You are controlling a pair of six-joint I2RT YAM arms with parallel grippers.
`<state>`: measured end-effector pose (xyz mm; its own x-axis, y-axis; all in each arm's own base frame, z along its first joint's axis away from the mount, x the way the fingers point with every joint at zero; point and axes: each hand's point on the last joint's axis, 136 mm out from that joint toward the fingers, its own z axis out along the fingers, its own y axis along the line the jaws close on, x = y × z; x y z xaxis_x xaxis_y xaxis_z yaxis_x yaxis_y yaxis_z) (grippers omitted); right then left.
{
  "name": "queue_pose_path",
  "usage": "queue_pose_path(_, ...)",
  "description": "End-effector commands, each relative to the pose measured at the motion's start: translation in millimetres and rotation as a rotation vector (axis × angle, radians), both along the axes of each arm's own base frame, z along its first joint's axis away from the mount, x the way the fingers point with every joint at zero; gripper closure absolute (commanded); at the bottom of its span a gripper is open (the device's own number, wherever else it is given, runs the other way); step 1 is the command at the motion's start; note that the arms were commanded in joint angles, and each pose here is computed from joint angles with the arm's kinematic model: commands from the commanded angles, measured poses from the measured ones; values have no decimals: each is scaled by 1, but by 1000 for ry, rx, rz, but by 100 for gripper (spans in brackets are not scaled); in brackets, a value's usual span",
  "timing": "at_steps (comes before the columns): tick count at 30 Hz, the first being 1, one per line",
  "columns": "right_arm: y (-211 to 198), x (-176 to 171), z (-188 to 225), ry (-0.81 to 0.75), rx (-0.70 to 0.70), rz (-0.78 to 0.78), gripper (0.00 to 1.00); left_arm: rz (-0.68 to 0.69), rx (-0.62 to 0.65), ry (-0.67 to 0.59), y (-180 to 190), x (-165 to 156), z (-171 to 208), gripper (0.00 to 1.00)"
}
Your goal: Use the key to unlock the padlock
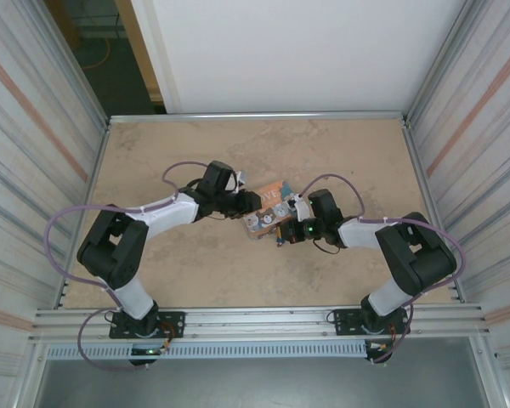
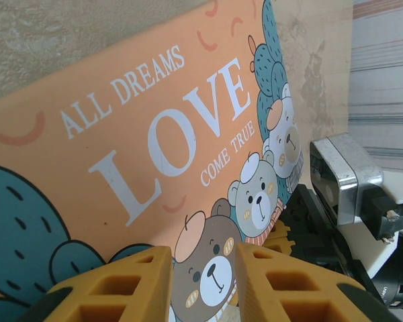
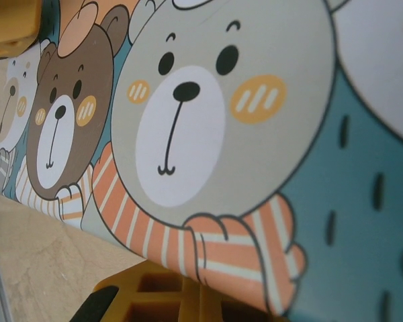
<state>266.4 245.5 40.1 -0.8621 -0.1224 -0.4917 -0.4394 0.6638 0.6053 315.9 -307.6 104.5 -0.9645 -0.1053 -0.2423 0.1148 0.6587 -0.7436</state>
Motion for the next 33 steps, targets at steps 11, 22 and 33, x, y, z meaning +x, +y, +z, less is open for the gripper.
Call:
queue_pose_path(11,-16,10,11,30,74,-161,100,15,75,97,17,-33,-32,68)
queue_pose_path(22,-25,17,16,75,113,-287,100,0,85,121,9,-50,-41,68)
queue_pose_path(33,-26,18,20,98,146,-327,100,-3,92,128,9,-53,-46,68)
